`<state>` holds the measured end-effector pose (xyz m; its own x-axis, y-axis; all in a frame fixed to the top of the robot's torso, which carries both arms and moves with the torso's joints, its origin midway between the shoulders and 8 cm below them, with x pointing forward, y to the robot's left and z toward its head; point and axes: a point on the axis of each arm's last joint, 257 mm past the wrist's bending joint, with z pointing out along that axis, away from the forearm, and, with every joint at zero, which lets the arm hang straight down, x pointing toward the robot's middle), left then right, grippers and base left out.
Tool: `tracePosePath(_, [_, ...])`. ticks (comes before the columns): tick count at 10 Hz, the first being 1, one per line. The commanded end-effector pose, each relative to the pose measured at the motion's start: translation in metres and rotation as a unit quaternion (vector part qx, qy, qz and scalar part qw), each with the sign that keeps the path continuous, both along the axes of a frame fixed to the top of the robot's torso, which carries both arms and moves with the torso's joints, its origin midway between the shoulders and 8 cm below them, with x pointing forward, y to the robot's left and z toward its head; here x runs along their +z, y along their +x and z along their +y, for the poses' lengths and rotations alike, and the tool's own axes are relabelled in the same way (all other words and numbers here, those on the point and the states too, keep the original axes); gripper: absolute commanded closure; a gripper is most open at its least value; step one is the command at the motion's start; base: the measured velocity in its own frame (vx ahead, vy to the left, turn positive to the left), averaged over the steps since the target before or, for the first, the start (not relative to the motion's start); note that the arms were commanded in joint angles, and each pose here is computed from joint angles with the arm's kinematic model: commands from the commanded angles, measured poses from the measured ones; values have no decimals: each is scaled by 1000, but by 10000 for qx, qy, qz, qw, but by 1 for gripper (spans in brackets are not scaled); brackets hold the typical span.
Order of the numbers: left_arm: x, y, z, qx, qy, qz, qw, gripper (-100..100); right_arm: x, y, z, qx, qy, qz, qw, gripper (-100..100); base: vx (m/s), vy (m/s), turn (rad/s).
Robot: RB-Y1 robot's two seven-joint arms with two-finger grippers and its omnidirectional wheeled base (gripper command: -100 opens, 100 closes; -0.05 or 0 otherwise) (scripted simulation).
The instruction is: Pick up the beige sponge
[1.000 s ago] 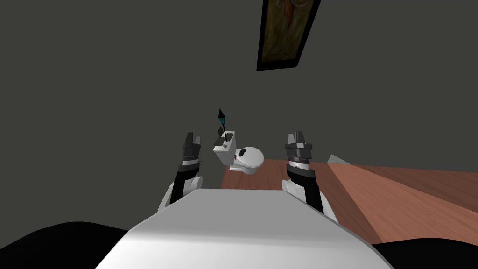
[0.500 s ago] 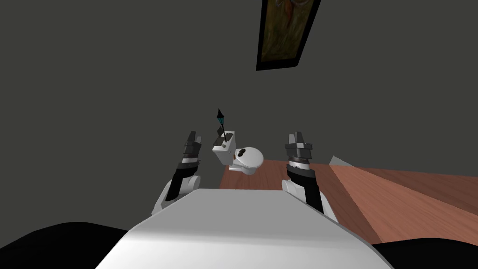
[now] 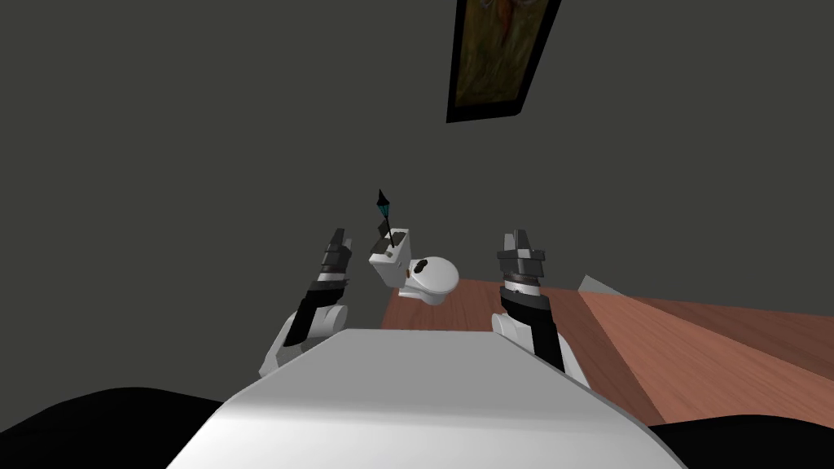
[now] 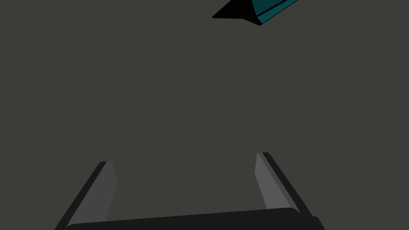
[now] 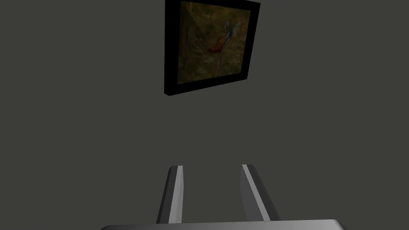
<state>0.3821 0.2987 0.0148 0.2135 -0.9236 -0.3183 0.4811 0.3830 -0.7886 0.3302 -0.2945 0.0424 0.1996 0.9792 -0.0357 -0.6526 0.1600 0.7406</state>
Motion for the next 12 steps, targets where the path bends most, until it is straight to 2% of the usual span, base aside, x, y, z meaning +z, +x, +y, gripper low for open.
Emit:
tracePosePath(1, [-6,6,2,28,-13,186,9998,-100,0,0,0,0,0,0,10000,0,2,-54,33])
tracePosePath(2, [-7,7,3,33,-17,221,9997,-100,0,0,0,0,0,0,10000,0,5,-45,22])
tracePosePath(7, [-24,20,8,91,-76,750,9971,-100,0,0,0,0,0,0,10000,0,11,-55,32])
tracePosePath(12, [-42,31,10,109,-145,1272,9917,-100,0,0,0,0,0,0,10000,0,13,-39,19])
